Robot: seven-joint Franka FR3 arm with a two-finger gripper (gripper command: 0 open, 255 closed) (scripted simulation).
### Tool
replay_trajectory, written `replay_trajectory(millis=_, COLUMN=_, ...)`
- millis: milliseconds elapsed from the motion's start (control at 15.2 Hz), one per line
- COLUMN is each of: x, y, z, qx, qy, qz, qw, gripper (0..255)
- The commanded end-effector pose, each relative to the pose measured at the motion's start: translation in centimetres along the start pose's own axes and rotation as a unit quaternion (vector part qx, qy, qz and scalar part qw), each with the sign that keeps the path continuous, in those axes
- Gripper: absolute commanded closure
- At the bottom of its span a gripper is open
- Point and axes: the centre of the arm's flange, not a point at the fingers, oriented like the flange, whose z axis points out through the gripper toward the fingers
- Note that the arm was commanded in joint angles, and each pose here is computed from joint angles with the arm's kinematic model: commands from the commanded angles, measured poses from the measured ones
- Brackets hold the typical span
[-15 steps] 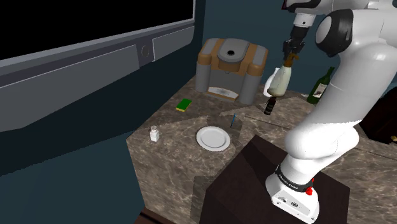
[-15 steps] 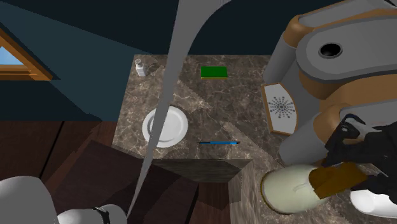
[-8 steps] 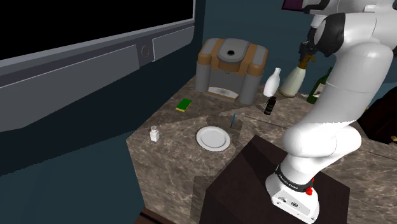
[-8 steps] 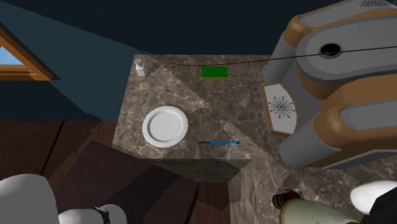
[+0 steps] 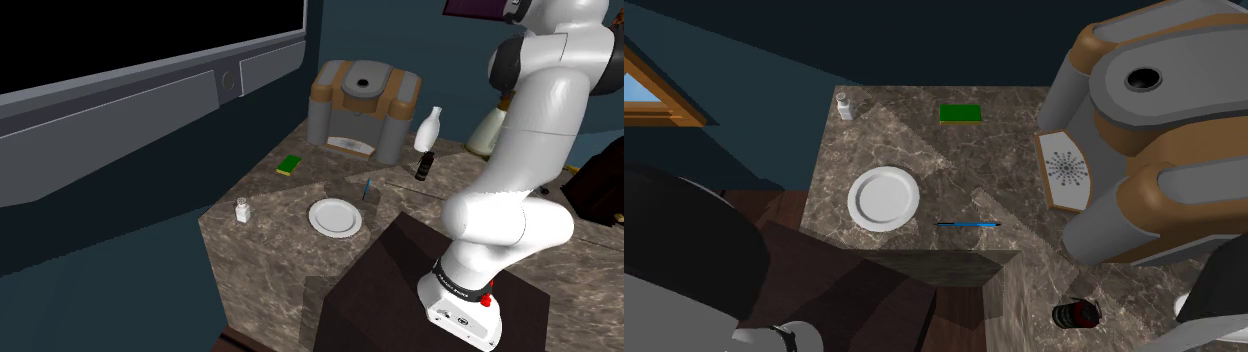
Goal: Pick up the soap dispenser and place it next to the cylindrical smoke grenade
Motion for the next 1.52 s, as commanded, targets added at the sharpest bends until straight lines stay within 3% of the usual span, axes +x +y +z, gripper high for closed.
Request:
replay_trajectory(millis=0, x=-1.0, y=2.0, z=0.1, qx=0.0, qy=0.0, qz=-0.001, qw=1.0, gripper=255)
replay_trajectory(millis=1452, x=-0.5, y=2.5, z=11.7, qx=0.0, qy=0.0, qz=-0.001, qw=1.0, gripper=255)
